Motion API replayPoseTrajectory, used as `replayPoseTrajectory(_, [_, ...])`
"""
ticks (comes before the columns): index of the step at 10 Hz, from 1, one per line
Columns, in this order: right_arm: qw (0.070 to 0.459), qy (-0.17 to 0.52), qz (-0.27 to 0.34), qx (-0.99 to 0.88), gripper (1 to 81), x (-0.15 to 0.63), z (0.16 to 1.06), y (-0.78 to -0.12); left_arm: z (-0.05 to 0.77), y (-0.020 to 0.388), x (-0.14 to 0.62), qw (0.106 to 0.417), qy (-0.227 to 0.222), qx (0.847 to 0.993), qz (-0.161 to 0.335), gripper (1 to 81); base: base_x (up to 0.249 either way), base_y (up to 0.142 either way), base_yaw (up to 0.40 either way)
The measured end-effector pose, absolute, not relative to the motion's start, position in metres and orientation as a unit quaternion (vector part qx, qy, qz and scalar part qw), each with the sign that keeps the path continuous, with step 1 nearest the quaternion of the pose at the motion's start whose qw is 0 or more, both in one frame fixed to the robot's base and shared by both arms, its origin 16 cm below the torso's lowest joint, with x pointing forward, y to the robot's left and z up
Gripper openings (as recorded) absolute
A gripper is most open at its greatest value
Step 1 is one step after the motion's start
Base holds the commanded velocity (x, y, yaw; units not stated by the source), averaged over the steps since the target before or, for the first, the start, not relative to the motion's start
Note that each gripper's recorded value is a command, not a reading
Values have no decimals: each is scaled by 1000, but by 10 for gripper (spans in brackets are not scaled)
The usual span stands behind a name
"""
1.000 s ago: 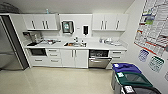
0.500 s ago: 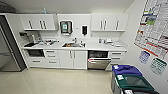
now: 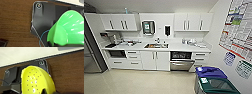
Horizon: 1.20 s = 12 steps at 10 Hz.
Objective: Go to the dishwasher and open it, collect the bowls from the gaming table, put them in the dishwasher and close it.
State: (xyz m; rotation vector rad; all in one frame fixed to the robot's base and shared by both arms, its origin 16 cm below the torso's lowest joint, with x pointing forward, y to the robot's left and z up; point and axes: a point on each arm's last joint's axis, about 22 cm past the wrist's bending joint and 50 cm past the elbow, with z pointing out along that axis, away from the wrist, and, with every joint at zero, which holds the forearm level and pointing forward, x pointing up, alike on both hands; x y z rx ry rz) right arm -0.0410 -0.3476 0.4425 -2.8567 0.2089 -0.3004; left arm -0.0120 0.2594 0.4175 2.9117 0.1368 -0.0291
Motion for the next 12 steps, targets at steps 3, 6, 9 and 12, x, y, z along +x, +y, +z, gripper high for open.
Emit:
replayPoseTrajectory(3, [130,72,-103,-984,10,-41,443,-348,418,258,-12,114,47,992,-10,10,122,0,0])
replayPoseTrajectory(6, [130,72,-103,-983,10,-41,443,-348,418,259,-12,113,47,992,-10,10,122,0,0])
replayPoseTrajectory(9, [129,72,-103,-984,10,-41,443,-349,418,259,-12,114,47,992,-10,10,131,0,0])
replayPoseTrajectory(12, [129,72,-103,-984,10,-41,442,-349,418,259,-12,114,47,992,-10,10,138,0,0])
